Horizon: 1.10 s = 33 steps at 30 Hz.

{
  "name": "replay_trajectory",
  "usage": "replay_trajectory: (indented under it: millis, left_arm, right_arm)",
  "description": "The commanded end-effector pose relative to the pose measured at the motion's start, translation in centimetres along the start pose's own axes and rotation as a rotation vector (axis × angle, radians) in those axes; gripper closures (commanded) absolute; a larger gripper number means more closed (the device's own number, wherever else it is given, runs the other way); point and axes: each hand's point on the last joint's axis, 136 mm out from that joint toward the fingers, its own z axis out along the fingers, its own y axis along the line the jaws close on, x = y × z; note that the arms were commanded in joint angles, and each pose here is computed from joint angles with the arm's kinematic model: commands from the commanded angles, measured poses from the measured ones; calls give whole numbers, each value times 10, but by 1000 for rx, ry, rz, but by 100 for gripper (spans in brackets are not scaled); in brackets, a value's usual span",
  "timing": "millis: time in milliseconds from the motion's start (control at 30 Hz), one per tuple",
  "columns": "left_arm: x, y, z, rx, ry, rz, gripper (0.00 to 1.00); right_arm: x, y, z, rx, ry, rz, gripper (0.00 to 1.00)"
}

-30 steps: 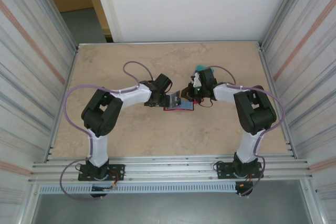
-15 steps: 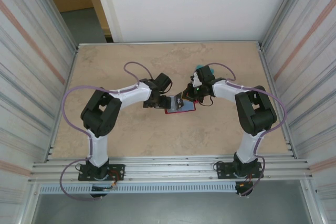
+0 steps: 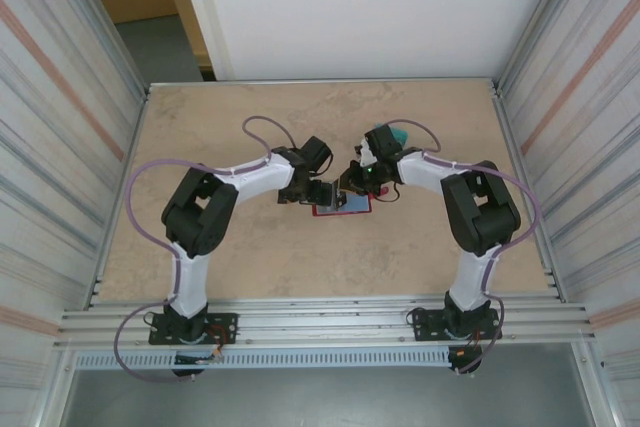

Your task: Take the credit cards out of the card holder

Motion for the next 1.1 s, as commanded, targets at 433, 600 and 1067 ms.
replay_trajectory:
  millis: [433, 600, 1067]
  left_arm:
    - [15, 34, 19, -60, 68, -50, 12]
    - [12, 44, 13, -76, 51, -46, 12]
    - [10, 61, 5, -116, 40, -50, 12]
  right_arm:
    - [-26, -4, -62, 255, -56, -229, 100]
    - [-48, -11, -94, 375, -54, -408, 100]
    - [-95, -12, -117, 409, 21, -923, 100]
